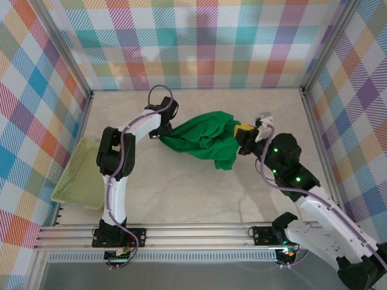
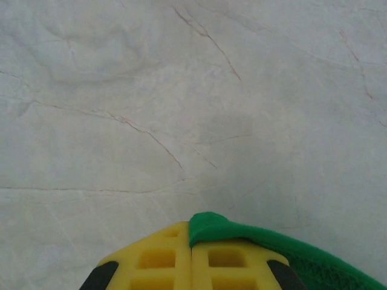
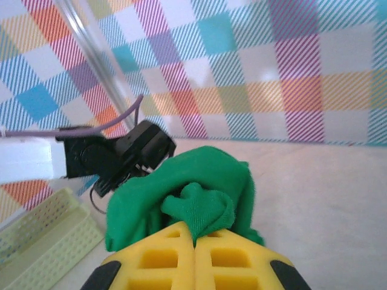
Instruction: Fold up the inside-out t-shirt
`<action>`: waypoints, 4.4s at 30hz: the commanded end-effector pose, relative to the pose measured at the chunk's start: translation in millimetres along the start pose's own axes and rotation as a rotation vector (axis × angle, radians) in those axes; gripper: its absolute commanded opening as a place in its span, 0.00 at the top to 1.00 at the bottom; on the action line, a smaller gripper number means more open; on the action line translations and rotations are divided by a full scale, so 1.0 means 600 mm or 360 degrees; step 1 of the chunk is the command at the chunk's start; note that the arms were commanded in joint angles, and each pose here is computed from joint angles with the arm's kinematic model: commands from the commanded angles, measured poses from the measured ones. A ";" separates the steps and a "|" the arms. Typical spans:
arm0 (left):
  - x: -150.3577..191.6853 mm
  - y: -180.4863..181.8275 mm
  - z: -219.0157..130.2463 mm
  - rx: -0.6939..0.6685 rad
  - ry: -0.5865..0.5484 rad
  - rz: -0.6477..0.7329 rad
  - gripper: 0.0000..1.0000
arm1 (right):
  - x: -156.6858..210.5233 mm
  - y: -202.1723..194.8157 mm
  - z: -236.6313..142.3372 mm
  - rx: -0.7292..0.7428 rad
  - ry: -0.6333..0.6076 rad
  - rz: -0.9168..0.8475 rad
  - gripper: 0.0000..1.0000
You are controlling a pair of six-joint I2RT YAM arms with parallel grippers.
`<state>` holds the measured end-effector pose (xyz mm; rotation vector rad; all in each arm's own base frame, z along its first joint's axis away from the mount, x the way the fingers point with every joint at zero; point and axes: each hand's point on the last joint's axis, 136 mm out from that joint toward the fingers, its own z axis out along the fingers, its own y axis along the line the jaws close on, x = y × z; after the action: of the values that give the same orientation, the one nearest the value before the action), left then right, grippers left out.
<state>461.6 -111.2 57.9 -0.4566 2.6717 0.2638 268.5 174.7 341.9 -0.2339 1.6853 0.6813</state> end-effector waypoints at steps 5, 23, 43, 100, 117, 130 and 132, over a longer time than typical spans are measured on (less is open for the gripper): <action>-0.006 -0.082 -0.084 0.0373 -0.0133 0.0158 0.68 | 0.033 -0.009 0.055 0.0000 0.0144 0.0039 1.00; 0.151 -0.255 -0.369 0.1538 -0.0416 0.0723 0.15 | 0.103 0.031 0.104 -0.0308 0.0361 0.0041 1.00; -0.028 -0.099 -0.448 0.1619 -0.0655 -0.0005 1.00 | 0.039 -0.099 0.068 0.0241 0.0282 0.0067 1.00; 0.262 -0.104 -0.253 0.1511 -0.0176 0.0313 0.93 | 0.373 -0.130 0.228 0.0499 0.1172 0.0344 0.24; 0.189 -0.125 -0.217 0.1106 -0.0183 0.0403 0.23 | 0.393 -0.131 0.157 0.0481 0.1140 0.0322 0.99; 0.188 -0.154 -0.186 0.1071 -0.0064 0.0420 0.89 | 0.346 -0.114 0.129 0.0425 0.1023 0.0165 1.00; 0.161 -0.144 -0.206 0.1113 -0.0123 0.0334 0.97 | 0.311 -0.123 0.134 0.0483 0.0979 0.0090 1.00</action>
<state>349.5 -256.0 80.5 0.1218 2.6020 -0.5306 313.7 205.1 102.2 -0.1588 2.4459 0.4753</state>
